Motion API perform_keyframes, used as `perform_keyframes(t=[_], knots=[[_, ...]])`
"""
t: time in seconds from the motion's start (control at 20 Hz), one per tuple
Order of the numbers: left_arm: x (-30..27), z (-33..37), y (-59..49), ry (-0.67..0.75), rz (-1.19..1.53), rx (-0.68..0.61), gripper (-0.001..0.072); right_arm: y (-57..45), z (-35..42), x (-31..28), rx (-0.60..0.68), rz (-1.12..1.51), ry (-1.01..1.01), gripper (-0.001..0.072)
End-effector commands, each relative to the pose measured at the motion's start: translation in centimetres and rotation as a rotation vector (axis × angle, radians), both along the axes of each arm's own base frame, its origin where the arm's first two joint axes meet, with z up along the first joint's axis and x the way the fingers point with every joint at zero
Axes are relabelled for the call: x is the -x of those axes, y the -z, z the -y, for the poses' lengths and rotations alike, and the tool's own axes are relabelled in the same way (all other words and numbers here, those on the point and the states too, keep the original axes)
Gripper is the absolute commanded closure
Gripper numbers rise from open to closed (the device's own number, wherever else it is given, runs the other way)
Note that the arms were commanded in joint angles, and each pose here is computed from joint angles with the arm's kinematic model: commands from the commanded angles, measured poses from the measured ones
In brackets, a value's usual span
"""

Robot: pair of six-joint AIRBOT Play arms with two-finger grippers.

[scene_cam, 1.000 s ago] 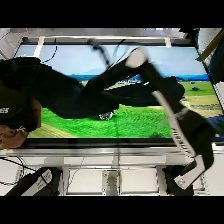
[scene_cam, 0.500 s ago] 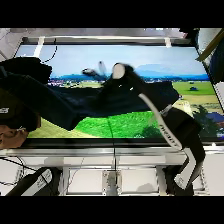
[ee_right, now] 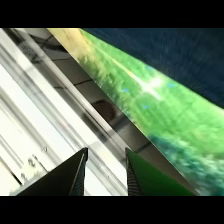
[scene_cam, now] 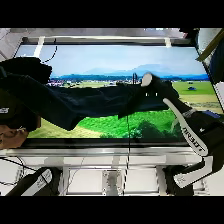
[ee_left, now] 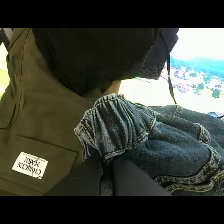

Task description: Fold the clothes and pants, and hang the long-sleeved shirts on hangers.

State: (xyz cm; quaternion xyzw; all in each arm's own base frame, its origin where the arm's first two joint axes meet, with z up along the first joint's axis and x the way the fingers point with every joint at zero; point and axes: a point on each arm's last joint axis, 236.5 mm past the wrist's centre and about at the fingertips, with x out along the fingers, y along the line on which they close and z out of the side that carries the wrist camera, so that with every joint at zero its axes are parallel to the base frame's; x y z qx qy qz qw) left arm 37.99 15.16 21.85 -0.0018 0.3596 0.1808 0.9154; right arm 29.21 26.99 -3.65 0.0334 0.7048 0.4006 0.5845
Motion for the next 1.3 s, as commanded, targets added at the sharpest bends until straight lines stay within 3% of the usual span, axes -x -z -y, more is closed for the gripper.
perform_keyframes(t=[0.0, 0.3, 0.7, 1.05, 1.25], knots=[[-0.1, 0.1, 0.0, 0.003, 0.004, 0.008, 0.0669, 3.9, -2.3, 0.3, -0.066, -0.023, 0.186, 0.0438], [-0.1, 0.2, 0.0, 0.003, 0.004, 0.009, 0.0670, 5.9, -5.8, -4.6, -0.167, -0.037, 0.372, 0.0439], [-0.2, 0.4, 0.0, 0.006, 0.009, 0.022, 0.0670, 3.3, -7.3, -13.7, -0.226, 0.207, 0.458, 0.0442], [-0.2, 0.4, 0.0, 0.006, 0.010, 0.023, 0.0669, 3.0, -3.7, -4.4, -0.086, -0.031, 0.082, 0.0443], [-0.2, 0.4, 0.0, 0.007, 0.009, 0.023, 0.0669, 3.6, -3.2, -1.1, -0.039, -0.115, -0.002, 0.0443]])
